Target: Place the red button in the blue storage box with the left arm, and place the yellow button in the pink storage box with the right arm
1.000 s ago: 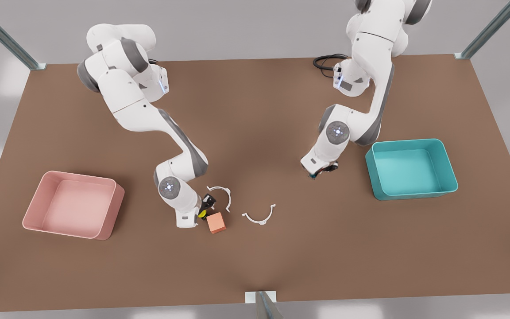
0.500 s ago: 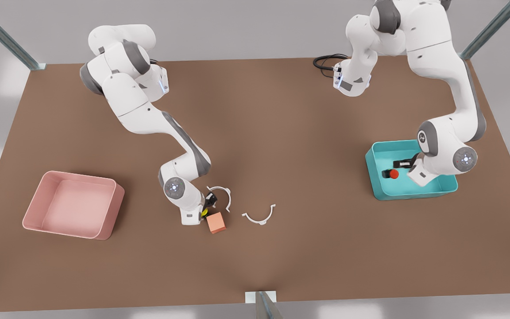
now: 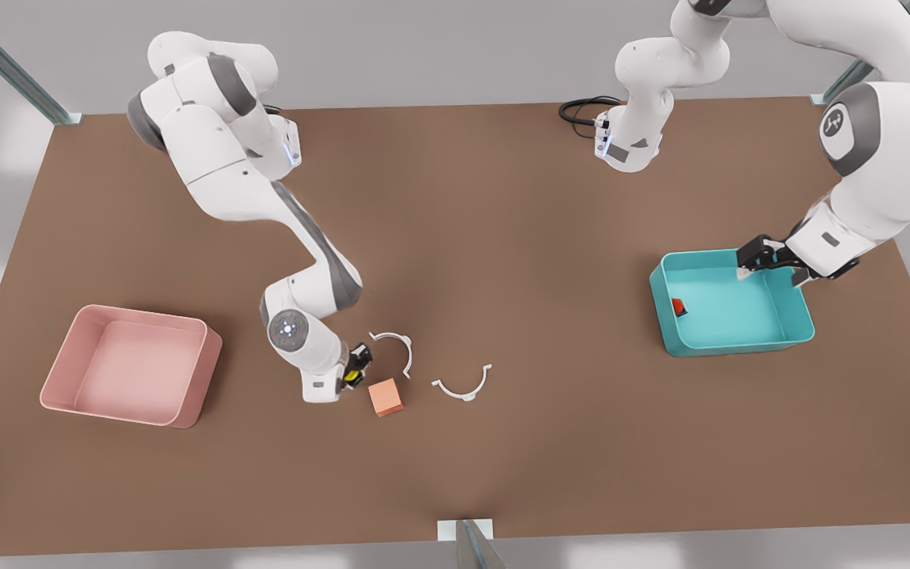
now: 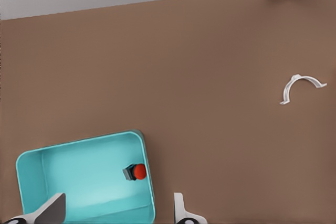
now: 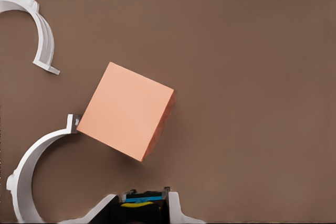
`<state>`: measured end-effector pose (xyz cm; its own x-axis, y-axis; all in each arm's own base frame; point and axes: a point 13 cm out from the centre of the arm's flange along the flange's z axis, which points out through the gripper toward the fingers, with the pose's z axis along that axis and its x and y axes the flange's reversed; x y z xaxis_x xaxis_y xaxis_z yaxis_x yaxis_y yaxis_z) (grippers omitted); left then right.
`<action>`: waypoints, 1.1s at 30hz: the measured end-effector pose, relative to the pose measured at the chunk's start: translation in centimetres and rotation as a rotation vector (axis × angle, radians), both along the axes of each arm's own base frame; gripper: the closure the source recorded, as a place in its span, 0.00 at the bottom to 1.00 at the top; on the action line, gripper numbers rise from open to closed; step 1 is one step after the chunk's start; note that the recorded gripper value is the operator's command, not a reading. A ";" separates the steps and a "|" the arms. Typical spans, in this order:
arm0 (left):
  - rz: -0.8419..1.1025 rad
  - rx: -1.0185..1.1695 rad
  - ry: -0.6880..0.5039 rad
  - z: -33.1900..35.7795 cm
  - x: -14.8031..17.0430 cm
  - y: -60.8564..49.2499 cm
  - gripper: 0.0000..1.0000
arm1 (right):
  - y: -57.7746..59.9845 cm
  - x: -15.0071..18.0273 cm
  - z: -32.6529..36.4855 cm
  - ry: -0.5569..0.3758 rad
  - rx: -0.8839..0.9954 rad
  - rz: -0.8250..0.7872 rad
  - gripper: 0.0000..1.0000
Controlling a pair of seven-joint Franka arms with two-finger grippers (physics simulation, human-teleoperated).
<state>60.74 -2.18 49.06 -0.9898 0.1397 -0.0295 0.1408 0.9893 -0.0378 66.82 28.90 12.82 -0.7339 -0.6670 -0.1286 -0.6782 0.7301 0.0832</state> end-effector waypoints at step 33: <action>0.196 0.032 0.036 -0.9 -0.3 -0.9 0.00 | -26.6 -2.1 27.7 -0.031 -0.166 -0.063 0.00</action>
